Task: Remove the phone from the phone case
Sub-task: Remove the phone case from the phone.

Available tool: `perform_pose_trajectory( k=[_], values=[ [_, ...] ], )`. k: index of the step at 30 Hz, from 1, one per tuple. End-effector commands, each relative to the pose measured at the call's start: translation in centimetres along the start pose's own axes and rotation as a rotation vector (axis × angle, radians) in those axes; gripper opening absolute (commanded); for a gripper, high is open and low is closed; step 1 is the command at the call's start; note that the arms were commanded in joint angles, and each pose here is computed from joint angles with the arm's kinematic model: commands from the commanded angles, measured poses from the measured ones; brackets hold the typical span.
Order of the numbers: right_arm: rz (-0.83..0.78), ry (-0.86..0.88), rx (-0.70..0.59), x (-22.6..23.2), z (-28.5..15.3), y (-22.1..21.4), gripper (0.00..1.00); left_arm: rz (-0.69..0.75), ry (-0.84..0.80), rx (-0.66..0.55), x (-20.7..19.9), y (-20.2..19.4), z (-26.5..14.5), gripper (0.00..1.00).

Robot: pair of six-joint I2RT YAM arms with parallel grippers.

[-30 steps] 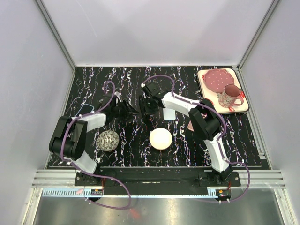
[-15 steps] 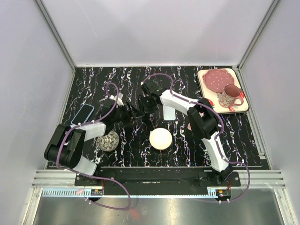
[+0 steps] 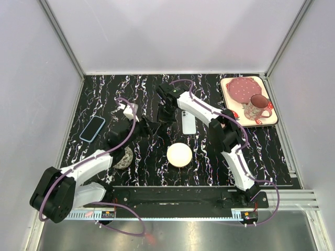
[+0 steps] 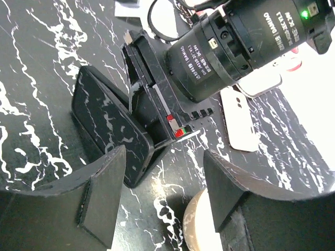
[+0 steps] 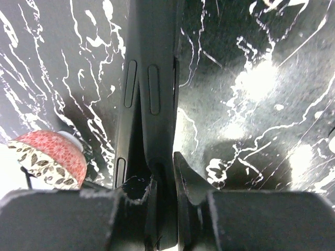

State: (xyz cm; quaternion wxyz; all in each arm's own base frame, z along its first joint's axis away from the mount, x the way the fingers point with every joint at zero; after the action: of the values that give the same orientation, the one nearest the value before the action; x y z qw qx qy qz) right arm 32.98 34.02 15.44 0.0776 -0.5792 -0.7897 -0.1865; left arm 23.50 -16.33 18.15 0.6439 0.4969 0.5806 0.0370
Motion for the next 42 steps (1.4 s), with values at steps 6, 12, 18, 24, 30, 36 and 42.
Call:
perform_pose_trajectory(
  k=[6, 12, 18, 24, 30, 36, 42],
  values=[
    [0.126, 0.1, 0.088, 0.3, -2.1, 0.3, 0.0, 0.222, 0.059, -0.072, -0.4, 1.0, 0.4, 0.64],
    [0.119, 0.101, 0.063, 0.5, -2.8, 0.5, 0.0, 0.277, 0.109, -0.036, -0.4, 0.9, 1.4, 0.64],
    [0.112, 0.114, 0.061, 0.7, -3.0, 0.5, 0.0, 0.346, 0.123, 0.018, -1.2, 0.5, 2.2, 0.66],
    [0.112, 0.134, 0.064, 0.7, -3.0, 0.7, 0.0, 0.369, 0.19, 0.056, -0.4, 0.2, 3.0, 0.64],
    [0.107, 0.144, 0.056, 0.6, -3.5, 0.8, 0.0, 0.365, 0.275, 0.07, 0.5, -0.1, 3.4, 0.64],
    [0.105, 0.149, 0.058, 0.2, -3.6, 0.7, 0.0, 0.354, 0.339, 0.078, 1.2, -0.4, 4.2, 0.65],
    [0.096, 0.144, 0.054, -0.2, -4.0, 0.6, 0.0, 0.374, 0.459, 0.126, 1.9, -0.5, 4.6, 0.63]
  ],
)
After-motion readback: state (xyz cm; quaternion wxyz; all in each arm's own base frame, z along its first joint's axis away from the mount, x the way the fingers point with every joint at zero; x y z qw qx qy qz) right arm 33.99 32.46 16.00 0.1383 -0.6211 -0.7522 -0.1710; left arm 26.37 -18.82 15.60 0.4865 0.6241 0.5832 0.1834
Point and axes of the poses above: each gripper's point midway between its finger pads, its own z axis out along the fingers, its own x axis along the line the jaws close on, y = z × x, the point moved 9 cm from there along -z, back along the fingers, and after that the axes turned 13 degrees about -z, right-handed, at the moved point
